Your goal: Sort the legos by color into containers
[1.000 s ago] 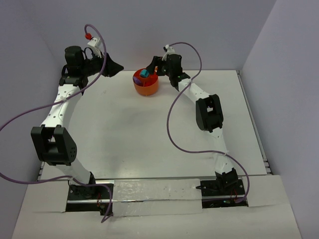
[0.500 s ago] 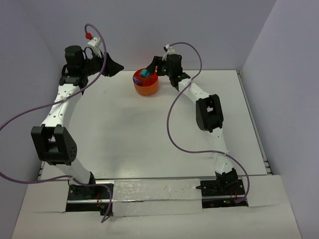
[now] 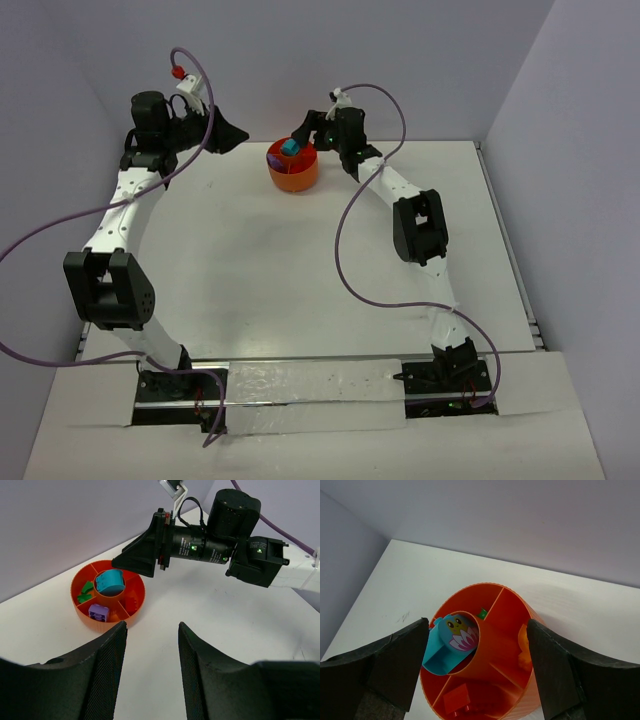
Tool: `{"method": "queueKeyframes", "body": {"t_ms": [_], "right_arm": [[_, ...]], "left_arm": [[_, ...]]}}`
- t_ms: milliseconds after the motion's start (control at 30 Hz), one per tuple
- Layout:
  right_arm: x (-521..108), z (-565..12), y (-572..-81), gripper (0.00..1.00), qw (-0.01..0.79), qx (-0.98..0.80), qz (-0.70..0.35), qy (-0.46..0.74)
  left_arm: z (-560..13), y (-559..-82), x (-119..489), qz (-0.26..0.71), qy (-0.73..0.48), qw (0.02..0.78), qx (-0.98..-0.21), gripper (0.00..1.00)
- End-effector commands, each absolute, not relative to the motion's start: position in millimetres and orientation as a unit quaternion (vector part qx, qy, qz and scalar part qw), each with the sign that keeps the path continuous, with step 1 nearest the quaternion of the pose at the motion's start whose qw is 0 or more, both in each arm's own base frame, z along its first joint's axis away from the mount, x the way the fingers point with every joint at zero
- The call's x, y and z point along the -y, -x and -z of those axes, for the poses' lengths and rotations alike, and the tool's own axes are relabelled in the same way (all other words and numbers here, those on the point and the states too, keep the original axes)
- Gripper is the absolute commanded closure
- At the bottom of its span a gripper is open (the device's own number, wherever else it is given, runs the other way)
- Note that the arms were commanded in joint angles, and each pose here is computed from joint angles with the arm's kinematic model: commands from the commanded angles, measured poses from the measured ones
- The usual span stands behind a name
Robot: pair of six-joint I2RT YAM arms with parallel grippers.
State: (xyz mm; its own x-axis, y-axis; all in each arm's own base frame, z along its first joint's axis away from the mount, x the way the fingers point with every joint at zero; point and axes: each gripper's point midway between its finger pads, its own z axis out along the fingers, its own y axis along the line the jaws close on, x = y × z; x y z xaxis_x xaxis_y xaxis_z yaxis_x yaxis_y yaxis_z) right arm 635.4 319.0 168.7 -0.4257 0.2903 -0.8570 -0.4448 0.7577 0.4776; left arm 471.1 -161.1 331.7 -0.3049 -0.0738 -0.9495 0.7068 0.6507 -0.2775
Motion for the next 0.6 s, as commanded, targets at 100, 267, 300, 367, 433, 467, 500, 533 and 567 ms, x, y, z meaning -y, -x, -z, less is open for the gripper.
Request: {"method": "queueKeyframes", "body": {"t_ms": [100, 267, 300, 367, 433, 467, 500, 533, 567], "right_arm": [[-313, -262, -635, 0.14, 0.595, -0.714, -0.365, 0.051], [-288, -277, -635, 0.12, 0.612, -0.715, -0.334, 0.053], [-280, -281, -636, 0.11, 0.615, -0.716, -0.326, 0.051], [-257, -292, -635, 0.08, 0.621, -0.717, -0.312, 0.046], [-227, -289, -627, 0.0, 0.608, -0.737, -0.29, 0.051], [-214, -290, -622, 0.0, 0.606, -0.743, -0.278, 0.055], [-201, -303, -618, 0.0, 0.614, -0.74, -0.271, 0.054], [-190, -305, -611, 0.0, 0.613, -0.744, -0.26, 0.057], [-173, -310, -600, 0.0, 0.615, -0.748, -0.244, 0.061]], "left_arm": [[-357, -481, 159, 0.354, -0.22, 0.57, -0.708, 0.47], [-342, -499, 153, 0.334, -0.205, 0.55, -0.737, 0.41], [-339, -502, 151, 0.327, -0.201, 0.545, -0.746, 0.37], [-331, -506, 145, 0.31, -0.19, 0.531, -0.766, 0.3], [-308, -516, 133, 0.279, -0.161, 0.508, -0.799, 0.13], [-302, -517, 128, 0.267, -0.15, 0.502, -0.809, 0.07], [-297, -517, 125, 0.261, -0.144, 0.498, -0.815, 0.02], [-293, -518, 120, 0.253, -0.134, 0.497, -0.819, 0.01], [-284, -519, 113, 0.241, -0.119, 0.496, -0.826, 0.01]]}}
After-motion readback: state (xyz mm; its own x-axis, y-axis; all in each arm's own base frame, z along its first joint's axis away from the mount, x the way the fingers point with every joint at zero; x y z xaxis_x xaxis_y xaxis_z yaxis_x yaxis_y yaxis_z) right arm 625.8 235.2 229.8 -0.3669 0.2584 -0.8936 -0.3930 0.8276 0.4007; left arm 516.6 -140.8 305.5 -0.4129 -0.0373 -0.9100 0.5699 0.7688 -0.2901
